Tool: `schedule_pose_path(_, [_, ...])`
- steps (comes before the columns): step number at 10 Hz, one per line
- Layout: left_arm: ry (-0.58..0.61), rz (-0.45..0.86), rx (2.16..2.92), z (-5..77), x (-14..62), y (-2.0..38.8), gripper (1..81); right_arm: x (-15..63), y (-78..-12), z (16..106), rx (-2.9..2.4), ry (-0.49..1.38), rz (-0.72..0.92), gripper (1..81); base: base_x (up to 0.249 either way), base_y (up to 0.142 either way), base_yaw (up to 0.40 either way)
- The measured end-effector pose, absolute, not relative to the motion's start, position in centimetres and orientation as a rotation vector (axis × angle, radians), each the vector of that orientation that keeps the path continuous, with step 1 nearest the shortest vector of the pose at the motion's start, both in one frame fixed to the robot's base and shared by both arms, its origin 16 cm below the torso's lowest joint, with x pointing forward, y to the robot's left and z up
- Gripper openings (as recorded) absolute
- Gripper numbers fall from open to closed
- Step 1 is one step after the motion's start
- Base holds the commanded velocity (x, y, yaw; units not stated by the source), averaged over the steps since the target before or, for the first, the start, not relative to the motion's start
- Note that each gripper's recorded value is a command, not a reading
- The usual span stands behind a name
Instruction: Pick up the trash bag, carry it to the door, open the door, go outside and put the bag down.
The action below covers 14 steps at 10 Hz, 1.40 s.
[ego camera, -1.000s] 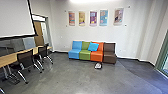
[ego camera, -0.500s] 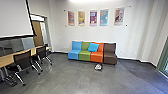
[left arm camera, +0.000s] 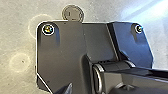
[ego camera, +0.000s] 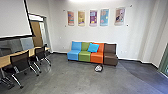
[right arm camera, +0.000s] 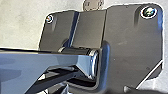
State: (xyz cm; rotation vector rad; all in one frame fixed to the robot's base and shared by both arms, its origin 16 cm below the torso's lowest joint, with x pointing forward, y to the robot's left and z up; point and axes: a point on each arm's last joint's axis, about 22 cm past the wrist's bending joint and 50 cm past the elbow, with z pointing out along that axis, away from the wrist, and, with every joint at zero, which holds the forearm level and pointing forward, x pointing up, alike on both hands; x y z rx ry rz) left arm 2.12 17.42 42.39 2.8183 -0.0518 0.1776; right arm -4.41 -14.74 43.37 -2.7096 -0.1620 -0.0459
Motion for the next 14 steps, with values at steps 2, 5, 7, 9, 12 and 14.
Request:
schedule_pose_path(2, [-0.052, 0.178, 2.818, 42.40, 2.14, 17.42, 81.1, -4.38, -14.73, 43.37, -2.709, -0.162, -0.048, 81.1, 0.157, 0.000, 0.000])
schedule_pose_path(5, [-0.052, 0.178, 2.818, 42.40, 2.14, 17.38, 81.1, -4.38, -14.73, 43.38, -2.709, -0.161, -0.049, 81.1, 0.158, 0.000, 0.000])
schedule_pose_path(7, [-0.052, 0.178, 2.818, 42.40, 2.14, 17.39, 81.1, -4.39, -14.73, 43.38, -2.709, -0.161, -0.049, 81.1, 0.158, 0.000, 0.000])
schedule_pose_path(9, [-0.052, 0.178, 2.818, 42.40, 2.14, 17.39, 81.1, -4.39, -14.73, 43.38, -2.709, -0.160, -0.049, 81.1, 0.158, 0.000, 0.000])
schedule_pose_path(12, [-0.052, 0.178, 2.818, 42.40, 2.12, 17.38, 81.1, -4.40, -14.50, 43.40, -2.707, -0.160, -0.049, 81.1, 0.157, 0.000, 0.000])
schedule_pose_path(14, [-0.052, 0.178, 2.818, 42.40, 2.12, 17.38, 81.1, -4.41, -14.38, 43.41, -2.705, -0.160, -0.049, 81.1, 0.157, 0.000, 0.000])
